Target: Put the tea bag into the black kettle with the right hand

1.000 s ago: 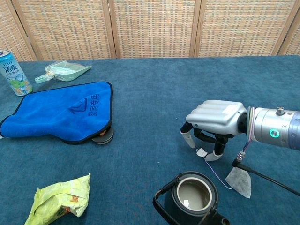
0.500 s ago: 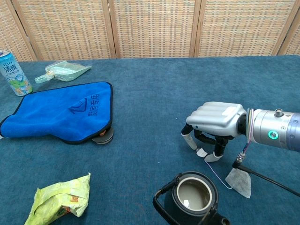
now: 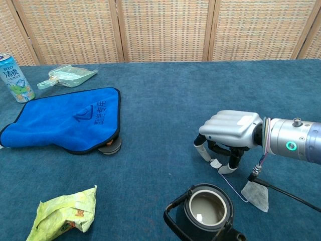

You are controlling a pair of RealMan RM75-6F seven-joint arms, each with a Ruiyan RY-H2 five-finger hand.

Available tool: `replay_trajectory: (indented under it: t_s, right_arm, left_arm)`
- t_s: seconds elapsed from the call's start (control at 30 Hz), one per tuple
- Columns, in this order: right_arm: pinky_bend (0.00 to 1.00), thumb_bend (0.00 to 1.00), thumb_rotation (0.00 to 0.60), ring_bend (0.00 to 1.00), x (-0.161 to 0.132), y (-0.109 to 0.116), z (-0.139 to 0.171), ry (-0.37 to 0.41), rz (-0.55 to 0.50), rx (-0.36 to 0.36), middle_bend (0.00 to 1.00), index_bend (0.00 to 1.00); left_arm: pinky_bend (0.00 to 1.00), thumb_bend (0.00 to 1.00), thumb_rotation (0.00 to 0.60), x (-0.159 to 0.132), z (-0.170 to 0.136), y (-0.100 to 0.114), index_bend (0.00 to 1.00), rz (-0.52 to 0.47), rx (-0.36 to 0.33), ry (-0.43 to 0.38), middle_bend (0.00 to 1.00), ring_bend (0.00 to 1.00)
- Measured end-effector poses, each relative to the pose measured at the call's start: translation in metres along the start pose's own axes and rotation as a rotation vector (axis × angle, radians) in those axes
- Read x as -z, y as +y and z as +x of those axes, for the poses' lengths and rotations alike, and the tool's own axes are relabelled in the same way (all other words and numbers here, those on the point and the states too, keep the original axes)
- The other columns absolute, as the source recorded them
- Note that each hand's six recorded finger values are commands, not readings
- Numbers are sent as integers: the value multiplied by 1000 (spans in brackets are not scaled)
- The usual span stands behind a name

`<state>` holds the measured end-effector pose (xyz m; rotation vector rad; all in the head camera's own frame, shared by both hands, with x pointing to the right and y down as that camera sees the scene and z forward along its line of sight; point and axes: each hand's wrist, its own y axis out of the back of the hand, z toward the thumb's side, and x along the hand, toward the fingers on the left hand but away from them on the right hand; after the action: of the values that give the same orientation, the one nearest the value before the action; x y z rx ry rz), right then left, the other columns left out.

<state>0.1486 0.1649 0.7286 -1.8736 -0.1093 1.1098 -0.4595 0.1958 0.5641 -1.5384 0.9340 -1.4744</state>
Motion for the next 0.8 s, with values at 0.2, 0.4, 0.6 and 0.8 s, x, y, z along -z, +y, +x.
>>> replay_trajectory:
  t_s: [0.2, 0.4, 0.6, 0.8]
  right_arm:
    - [891, 461, 600, 846, 0, 0, -1, 0, 0, 1, 883, 554]
    - [891, 500, 600, 846, 0, 0, -1, 3, 1, -2, 883, 555]
    - [891, 532, 600, 846, 1, 1, -1, 0, -5, 1, 884, 555]
    - [891, 567, 600, 846, 1, 3, -1, 0, -9, 2, 887, 555]
  left_arm:
    - [0, 478, 600, 1, 0, -1, 29, 3, 2, 1, 0, 0]
    - [0, 479, 600, 1, 0, -1, 29, 2, 1, 1, 0, 0]
    - [0, 479, 600, 0, 0, -1, 29, 4, 3, 0, 0, 0]
    - [0, 479, 600, 0, 1, -2, 29, 3, 4, 0, 0, 0]
